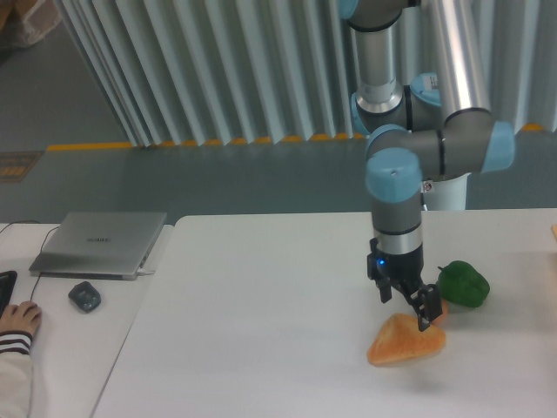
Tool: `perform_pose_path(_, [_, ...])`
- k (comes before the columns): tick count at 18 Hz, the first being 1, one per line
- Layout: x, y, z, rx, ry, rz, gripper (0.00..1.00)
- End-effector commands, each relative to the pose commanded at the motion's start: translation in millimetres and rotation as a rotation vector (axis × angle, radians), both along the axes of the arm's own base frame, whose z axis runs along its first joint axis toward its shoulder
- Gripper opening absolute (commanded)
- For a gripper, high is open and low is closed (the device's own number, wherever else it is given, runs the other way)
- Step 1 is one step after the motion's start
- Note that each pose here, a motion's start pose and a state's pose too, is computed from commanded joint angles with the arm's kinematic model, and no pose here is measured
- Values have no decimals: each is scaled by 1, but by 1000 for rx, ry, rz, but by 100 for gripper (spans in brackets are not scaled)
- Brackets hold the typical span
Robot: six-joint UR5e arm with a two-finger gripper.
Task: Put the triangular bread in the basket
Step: 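Lower the open gripper onto the orange triangular bread, then close the gripper on the bread's corner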
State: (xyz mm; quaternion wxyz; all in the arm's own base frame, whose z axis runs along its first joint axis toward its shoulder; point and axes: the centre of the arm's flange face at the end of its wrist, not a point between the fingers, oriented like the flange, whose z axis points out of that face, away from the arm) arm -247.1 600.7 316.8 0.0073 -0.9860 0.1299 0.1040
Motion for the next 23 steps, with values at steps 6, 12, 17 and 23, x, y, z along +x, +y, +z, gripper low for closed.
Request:
perform_pose_path(6, [-1,2,-10,-33,8,-47,100])
perform_pose_path(12, [9,11,-37,-89,17,-60,100])
perform_pose_path(17, [8,11,-42,-96,15,-58,100])
perform_pose_path(23, [3,14,-53,-128,30,-62,80])
